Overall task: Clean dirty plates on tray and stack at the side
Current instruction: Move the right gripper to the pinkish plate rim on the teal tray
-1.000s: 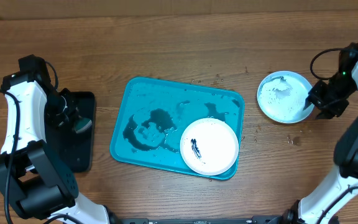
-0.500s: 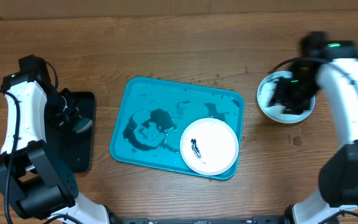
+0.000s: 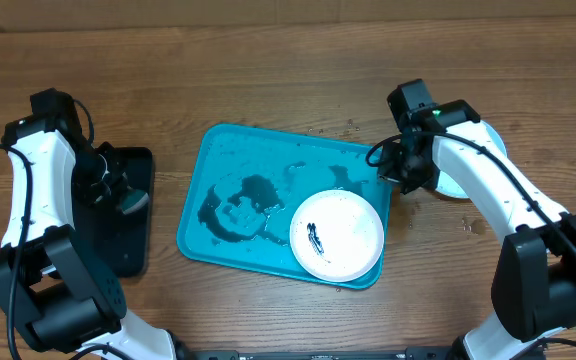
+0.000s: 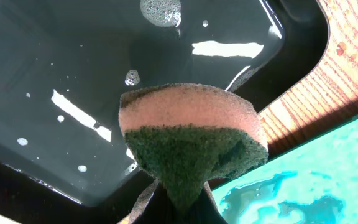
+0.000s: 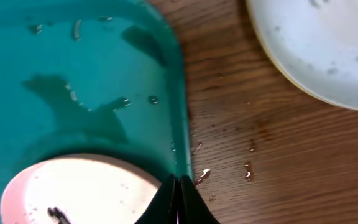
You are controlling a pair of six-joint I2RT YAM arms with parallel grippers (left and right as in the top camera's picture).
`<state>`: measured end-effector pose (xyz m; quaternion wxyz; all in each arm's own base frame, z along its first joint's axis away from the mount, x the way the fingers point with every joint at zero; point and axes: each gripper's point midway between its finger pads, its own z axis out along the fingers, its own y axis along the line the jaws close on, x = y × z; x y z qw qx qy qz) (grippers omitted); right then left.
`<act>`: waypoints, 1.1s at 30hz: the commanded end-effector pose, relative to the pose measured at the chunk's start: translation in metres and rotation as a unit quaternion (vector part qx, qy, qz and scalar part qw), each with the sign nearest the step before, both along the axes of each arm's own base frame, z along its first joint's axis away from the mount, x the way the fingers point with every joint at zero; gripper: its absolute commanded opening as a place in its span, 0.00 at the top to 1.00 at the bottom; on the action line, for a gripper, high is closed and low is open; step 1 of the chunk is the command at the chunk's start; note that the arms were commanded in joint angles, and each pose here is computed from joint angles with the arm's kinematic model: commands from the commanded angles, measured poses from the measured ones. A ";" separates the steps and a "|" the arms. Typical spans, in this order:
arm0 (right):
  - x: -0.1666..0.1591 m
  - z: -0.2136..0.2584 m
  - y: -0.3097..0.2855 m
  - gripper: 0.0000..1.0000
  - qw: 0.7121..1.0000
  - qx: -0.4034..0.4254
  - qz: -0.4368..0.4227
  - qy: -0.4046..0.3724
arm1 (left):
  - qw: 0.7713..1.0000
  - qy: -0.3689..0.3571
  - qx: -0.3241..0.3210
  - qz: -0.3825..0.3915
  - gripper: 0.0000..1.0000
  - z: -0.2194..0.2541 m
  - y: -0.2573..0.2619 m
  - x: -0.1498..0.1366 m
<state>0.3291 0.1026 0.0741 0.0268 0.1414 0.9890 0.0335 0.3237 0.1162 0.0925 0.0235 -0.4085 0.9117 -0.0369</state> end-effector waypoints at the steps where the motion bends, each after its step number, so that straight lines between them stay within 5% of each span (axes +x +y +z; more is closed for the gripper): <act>1: -0.008 -0.009 -0.010 0.84 0.999 -0.021 -0.029 0.012 | 1.000 0.000 -0.003 -0.006 0.96 -0.002 0.000 0.000; 3: -0.012 -0.017 -0.011 0.63 0.999 -0.021 -0.029 0.015 | 1.000 0.000 -0.004 -0.006 0.96 -0.002 0.000 0.000; 6: -0.014 -0.030 -0.010 0.57 0.999 -0.016 -0.029 0.011 | 1.000 0.000 -0.003 -0.006 0.96 -0.002 0.000 0.001; 24: 0.003 -0.068 -0.004 0.62 0.998 0.006 0.007 -0.059 | 1.000 0.000 -0.003 -0.009 0.96 -0.002 -0.002 0.001; 33: 0.011 -0.067 -0.001 0.80 0.995 0.003 0.065 -0.078 | 1.000 0.000 -0.003 -0.013 0.96 -0.002 -0.002 0.001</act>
